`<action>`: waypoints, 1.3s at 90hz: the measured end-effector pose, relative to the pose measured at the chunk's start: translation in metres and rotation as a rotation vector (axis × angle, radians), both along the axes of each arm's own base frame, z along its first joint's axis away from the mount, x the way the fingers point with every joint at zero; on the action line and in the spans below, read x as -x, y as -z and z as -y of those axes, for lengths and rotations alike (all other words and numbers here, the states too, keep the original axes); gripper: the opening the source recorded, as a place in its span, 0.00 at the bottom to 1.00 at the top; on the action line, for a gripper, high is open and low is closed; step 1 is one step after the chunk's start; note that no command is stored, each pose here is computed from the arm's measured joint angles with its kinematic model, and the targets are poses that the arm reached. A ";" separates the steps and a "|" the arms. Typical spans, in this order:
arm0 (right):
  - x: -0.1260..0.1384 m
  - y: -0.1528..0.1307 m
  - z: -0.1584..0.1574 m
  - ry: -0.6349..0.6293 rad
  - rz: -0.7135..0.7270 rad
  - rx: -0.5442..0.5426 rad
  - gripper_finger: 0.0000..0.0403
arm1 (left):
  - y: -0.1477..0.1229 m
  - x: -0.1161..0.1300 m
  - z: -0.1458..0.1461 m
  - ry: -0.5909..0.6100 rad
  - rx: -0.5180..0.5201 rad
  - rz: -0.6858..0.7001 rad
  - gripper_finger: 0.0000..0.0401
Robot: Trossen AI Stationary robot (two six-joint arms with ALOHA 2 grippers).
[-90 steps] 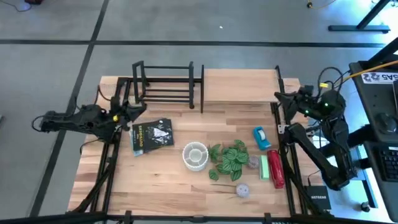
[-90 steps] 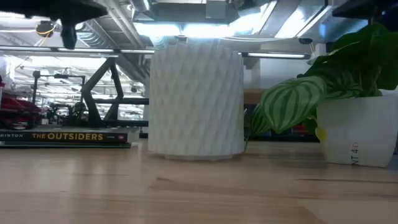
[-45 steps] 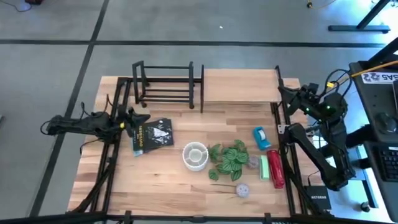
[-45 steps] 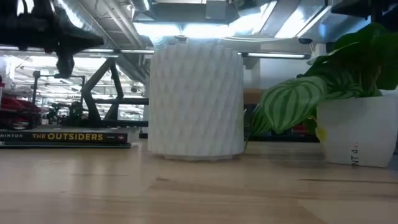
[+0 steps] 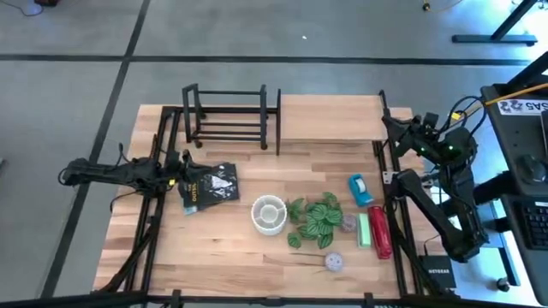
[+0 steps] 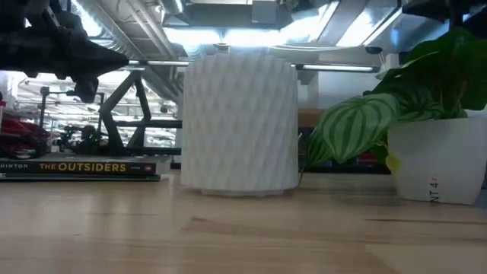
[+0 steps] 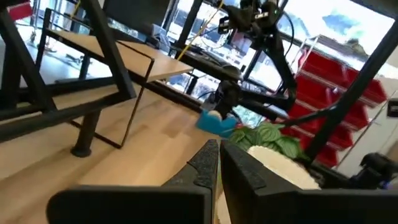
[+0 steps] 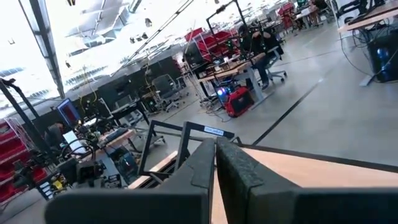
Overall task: Stock shelves
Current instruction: Return to Home Position
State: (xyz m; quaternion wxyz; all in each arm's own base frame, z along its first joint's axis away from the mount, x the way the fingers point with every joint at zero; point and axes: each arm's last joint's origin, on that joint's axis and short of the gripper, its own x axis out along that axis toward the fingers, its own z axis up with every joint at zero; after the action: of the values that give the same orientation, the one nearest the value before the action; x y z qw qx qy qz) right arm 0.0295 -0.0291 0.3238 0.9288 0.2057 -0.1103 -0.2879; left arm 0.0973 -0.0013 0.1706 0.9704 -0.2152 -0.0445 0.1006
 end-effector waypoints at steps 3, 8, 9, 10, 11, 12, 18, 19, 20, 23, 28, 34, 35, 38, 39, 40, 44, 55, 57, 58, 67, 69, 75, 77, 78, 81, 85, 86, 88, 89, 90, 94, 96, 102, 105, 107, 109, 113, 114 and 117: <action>0.000 0.000 0.000 -0.001 0.006 -0.008 0.00 | 0.000 0.000 0.000 0.000 0.011 0.001 0.00; 0.000 0.000 0.000 -0.002 0.008 -0.012 0.00 | 0.000 0.000 0.000 0.002 0.026 0.004 0.00; 0.000 0.000 0.000 -0.002 0.008 -0.012 0.00 | 0.000 0.000 0.000 0.002 0.029 0.005 0.00; 0.000 0.000 0.000 -0.002 0.008 -0.012 0.00 | 0.000 0.000 0.000 0.001 0.030 0.005 0.00; 0.000 0.000 0.000 -0.002 0.008 -0.012 0.00 | 0.000 0.000 0.000 0.001 0.033 0.006 0.00; 0.000 0.000 0.000 -0.002 0.009 -0.012 0.00 | 0.000 0.000 0.000 0.002 0.036 0.007 0.00; 0.000 0.000 0.000 -0.012 0.008 -0.014 0.00 | 0.000 0.000 0.000 0.002 0.045 0.008 0.00; 0.000 0.000 0.000 -0.016 0.008 -0.014 0.00 | 0.000 0.000 0.000 0.002 0.045 0.008 0.00; 0.000 0.000 0.000 -0.019 0.007 -0.015 0.00 | 0.000 0.000 0.000 0.002 0.045 0.008 0.00; 0.000 0.000 -0.001 -0.027 0.006 -0.016 0.00 | 0.000 0.000 0.000 0.002 0.044 0.008 0.00; 0.000 0.001 -0.001 -0.028 0.002 -0.023 0.00 | 0.000 0.000 0.000 0.002 0.041 0.007 0.00; -0.001 0.002 0.000 -0.028 -0.003 -0.034 0.00 | 0.000 0.000 0.000 0.002 0.044 0.007 0.00; -0.001 0.002 0.000 -0.028 -0.003 -0.036 0.00 | 0.000 0.000 0.000 0.002 0.044 0.008 0.00; -0.001 0.003 0.000 -0.027 -0.005 -0.038 0.00 | 0.000 0.000 0.000 0.002 0.044 0.008 0.00; -0.001 0.003 0.000 -0.027 -0.005 -0.039 0.00 | 0.000 0.000 0.000 0.002 0.044 0.007 0.00; -0.001 0.003 0.000 -0.027 -0.005 -0.039 0.00 | 0.000 0.000 0.000 0.002 0.043 0.007 0.00; -0.001 0.003 0.000 -0.028 -0.005 -0.039 0.00 | 0.000 0.000 0.000 0.002 0.041 0.007 0.00; -0.001 0.003 0.000 -0.028 -0.005 -0.038 0.00 | 0.000 0.000 0.000 0.002 0.044 0.008 0.00; -0.001 0.003 0.000 -0.028 -0.005 -0.038 0.00 | 0.000 0.000 0.000 0.002 0.044 0.008 0.00; -0.001 0.003 0.000 -0.028 -0.005 -0.038 0.00 | 0.000 0.000 0.000 0.002 0.044 0.008 0.00; -0.001 0.003 0.000 -0.022 -0.059 0.024 0.00 | 0.000 0.000 0.000 0.002 0.044 0.007 0.00; -0.001 0.004 -0.001 -0.025 -0.079 0.044 0.00 | 0.000 0.000 0.000 0.002 0.044 0.007 0.00; -0.002 0.008 -0.001 -0.045 -0.141 0.084 0.00 | 0.000 0.000 0.000 0.002 0.044 0.007 0.00; -0.003 0.011 0.000 -0.055 -0.159 0.098 0.00 | 0.000 0.000 0.000 0.002 0.044 0.007 0.00; -0.004 0.012 0.000 -0.057 -0.167 0.106 0.00 | 0.000 0.000 0.000 0.002 0.044 0.007 0.00; -0.006 0.016 0.002 -0.071 -0.184 0.125 0.00 | 0.000 0.000 0.000 0.002 0.044 0.007 0.00; -0.010 0.021 0.005 -0.081 -0.193 0.146 0.00 | 0.000 0.000 0.000 0.002 0.044 0.007 0.00; -0.012 0.023 0.005 -0.082 -0.193 0.151 0.00 | 0.000 0.000 0.000 0.002 0.044 0.007 0.00; -0.014 0.026 0.007 -0.078 -0.190 0.161 0.00 | 0.000 0.000 0.000 0.002 0.044 0.007 0.00; -0.015 0.027 0.008 -0.077 -0.187 0.168 0.00 | 0.000 0.000 0.000 0.002 0.044 0.007 0.00; -0.017 0.029 0.009 -0.072 -0.184 0.174 0.00 | 0.000 0.000 0.000 0.002 0.044 0.007 0.00; -0.022 0.036 0.013 -0.048 -0.176 0.198 0.00 | 0.000 0.000 0.000 0.001 0.044 0.007 0.00; -0.025 0.040 0.014 -0.041 -0.170 0.210 0.00 | 0.000 0.000 0.000 0.002 0.044 0.007 0.00; -0.035 0.055 0.018 -0.050 -0.137 0.245 0.00 | 0.000 0.000 0.000 0.002 0.044 0.007 0.00; -0.041 0.063 0.019 -0.074 -0.117 0.261 0.00 | 0.000 0.000 0.000 0.002 0.044 0.007 0.00; -0.044 0.069 0.019 -0.096 -0.104 0.277 0.00 | 0.000 0.000 0.000 0.002 0.044 0.007 0.00; -0.047 0.075 0.018 -0.117 -0.092 0.296 0.00 | 0.000 0.000 0.000 0.001 0.044 0.007 0.00; -0.053 0.086 0.017 -0.155 -0.070 0.343 0.00 | 0.000 0.000 0.000 0.001 0.044 0.007 0.00; -0.054 0.089 0.016 -0.164 -0.064 0.354 0.00 | 0.000 0.000 0.000 0.002 0.044 0.007 0.00; -0.058 0.096 0.014 -0.196 -0.047 0.393 0.00 | 0.000 0.000 0.000 0.002 0.044 0.007 0.00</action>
State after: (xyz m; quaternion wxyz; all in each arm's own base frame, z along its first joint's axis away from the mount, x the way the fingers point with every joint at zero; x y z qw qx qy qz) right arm 0.0871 -0.0431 0.2277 0.9768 0.0240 -0.1222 -0.1740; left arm 0.0974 -0.0013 0.1702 0.9653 -0.2367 -0.0454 0.1001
